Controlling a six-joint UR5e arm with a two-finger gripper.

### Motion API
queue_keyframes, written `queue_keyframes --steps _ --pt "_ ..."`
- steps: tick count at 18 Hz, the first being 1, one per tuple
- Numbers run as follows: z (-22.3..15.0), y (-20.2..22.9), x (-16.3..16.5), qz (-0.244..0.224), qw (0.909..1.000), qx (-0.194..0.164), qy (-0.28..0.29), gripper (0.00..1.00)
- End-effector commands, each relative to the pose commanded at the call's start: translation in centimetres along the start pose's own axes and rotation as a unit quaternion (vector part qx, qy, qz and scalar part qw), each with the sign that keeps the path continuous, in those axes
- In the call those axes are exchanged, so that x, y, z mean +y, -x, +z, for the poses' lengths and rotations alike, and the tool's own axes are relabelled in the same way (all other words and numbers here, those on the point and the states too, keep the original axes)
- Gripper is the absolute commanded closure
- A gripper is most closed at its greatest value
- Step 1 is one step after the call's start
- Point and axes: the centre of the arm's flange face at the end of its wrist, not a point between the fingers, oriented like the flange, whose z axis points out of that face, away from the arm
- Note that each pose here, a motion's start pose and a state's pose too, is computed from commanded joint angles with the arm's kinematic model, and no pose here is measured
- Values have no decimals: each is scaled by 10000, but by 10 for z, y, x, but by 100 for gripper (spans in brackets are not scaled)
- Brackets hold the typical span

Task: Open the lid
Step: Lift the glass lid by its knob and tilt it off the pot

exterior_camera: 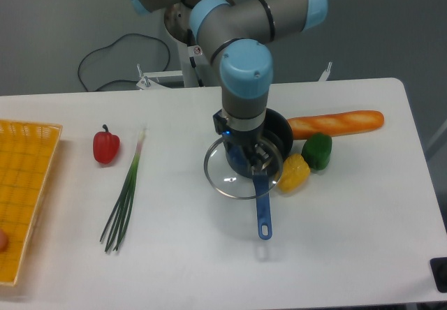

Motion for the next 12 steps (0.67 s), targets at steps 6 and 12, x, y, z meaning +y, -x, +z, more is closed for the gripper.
queue_keyframes --steps 6,12 --pt "8 -2 -4 -8 10000 73 24 37" --pt "13 -6 -8 30 9999 100 41 37"
